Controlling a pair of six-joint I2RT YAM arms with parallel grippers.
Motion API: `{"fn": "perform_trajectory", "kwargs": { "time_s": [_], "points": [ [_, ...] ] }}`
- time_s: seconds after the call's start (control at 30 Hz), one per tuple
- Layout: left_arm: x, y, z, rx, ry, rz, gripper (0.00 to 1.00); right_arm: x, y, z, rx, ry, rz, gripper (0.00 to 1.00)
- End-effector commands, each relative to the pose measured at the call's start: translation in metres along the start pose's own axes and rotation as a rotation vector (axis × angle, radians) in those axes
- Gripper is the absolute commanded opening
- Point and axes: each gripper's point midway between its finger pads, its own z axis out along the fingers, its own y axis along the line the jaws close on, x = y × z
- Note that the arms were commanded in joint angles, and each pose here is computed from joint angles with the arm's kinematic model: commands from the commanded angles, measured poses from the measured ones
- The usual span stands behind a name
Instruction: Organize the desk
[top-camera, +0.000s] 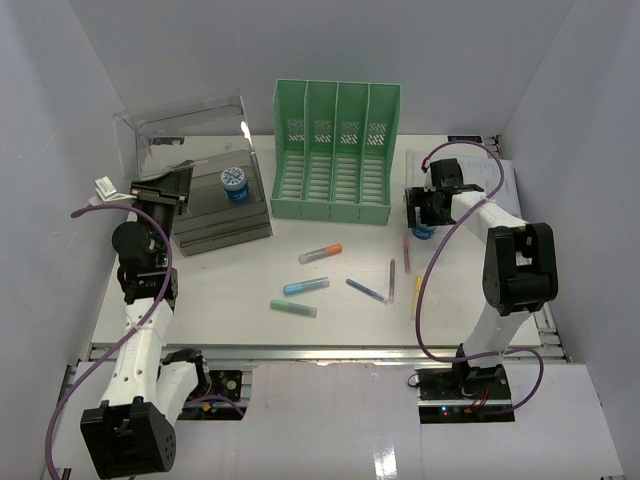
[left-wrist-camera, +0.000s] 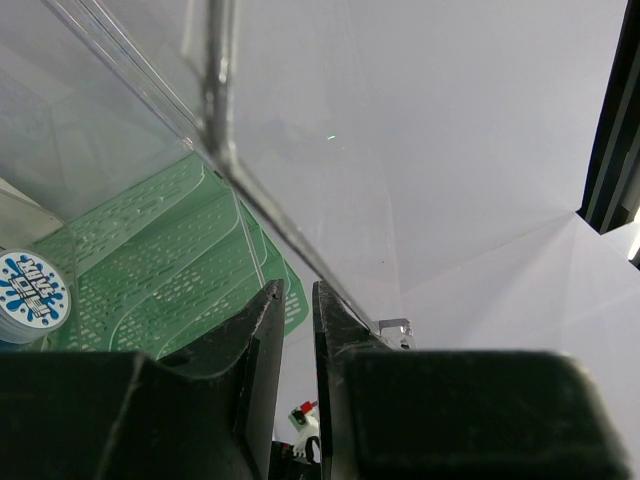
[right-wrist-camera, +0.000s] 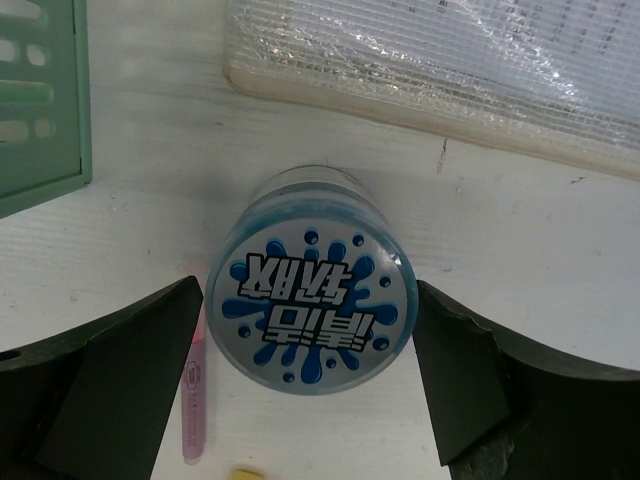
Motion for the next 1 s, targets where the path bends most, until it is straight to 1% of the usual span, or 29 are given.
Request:
{"fn": "perform_trajectory", "kwargs": {
  "time_s": [0.0,0.07,0.13,0.23,0.3,0.37,0.4,0.47,0.5,0.53,0.57,0.63,0.7,0.73,0.8,0.83,0.9,0.97],
  "points": [
    [-0.003,-0.010,-0.002,0.040,-0.011,0.005,0.28,-0.030,-0.006,0.000,-0.002,-0.069,0.047,0.94],
    [-0.003,-0.010,-0.003,0.040,-0.011,0.005,0.28,-0.033,-0.007,0.001,-0.009,-0.079,0.043,0.97],
    [-0.003,-0.010,-0.003,0.041,-0.011,0.005,0.28,-0.037,-0.005,0.000,-0.024,-0.096,0.030,0.90],
    [-0.004,-0.011,-0.003,0.045,-0.012,0.005,0.28,-0.042,-0.001,-0.004,-0.054,-0.126,-0.003,0.71],
    [-0.003,-0.011,-0.003,0.044,-0.012,0.003,0.28,-0.042,0.001,-0.005,-0.070,-0.137,-0.027,0.63],
    [-0.003,-0.011,-0.003,0.044,-0.012,0.000,0.28,-0.041,0.001,-0.005,-0.072,-0.133,-0.042,0.51],
    [-0.003,-0.011,-0.003,0.044,-0.012,0.000,0.28,-0.040,0.006,-0.005,-0.100,-0.133,-0.049,0.46],
    [-0.004,-0.012,-0.004,0.046,-0.013,0.000,0.28,-0.040,0.010,-0.009,-0.129,-0.133,-0.062,0.29],
    [-0.004,-0.013,-0.004,0.047,-0.013,0.001,0.28,-0.042,0.014,-0.013,-0.151,-0.138,-0.081,0.23],
    [-0.004,-0.013,-0.004,0.048,-0.013,0.001,0.28,-0.044,0.019,-0.018,-0.181,-0.148,-0.110,0.18],
    [-0.004,-0.014,-0.004,0.050,-0.014,0.001,0.28,-0.047,0.028,-0.029,-0.228,-0.166,-0.166,0.16],
    [-0.005,-0.016,-0.003,0.054,-0.014,0.000,0.28,-0.053,0.048,-0.048,-0.350,-0.215,-0.309,0.15],
    [-0.005,-0.017,-0.003,0.060,-0.014,-0.002,0.28,-0.049,0.093,-0.093,-0.536,-0.294,-0.549,0.08],
    [-0.005,-0.018,-0.003,0.062,-0.015,-0.003,0.28,-0.044,0.111,-0.112,-0.580,-0.336,-0.703,0.08],
    [-0.005,-0.018,-0.003,0.062,-0.017,-0.004,0.28,-0.030,0.142,-0.138,-0.606,-0.399,-0.992,0.08],
    [-0.006,-0.019,-0.003,0.064,-0.017,-0.004,0.28,-0.020,0.160,-0.152,-0.603,-0.444,-1.176,0.08],
    [-0.006,-0.019,-0.003,0.066,-0.018,-0.005,0.28,-0.007,0.184,-0.170,-0.588,-0.509,-1.401,0.08],
    [-0.007,-0.019,-0.003,0.062,-0.021,0.000,0.28,0.007,0.224,-0.200,-0.601,-0.622,-1.699,0.08]
  ]
}}
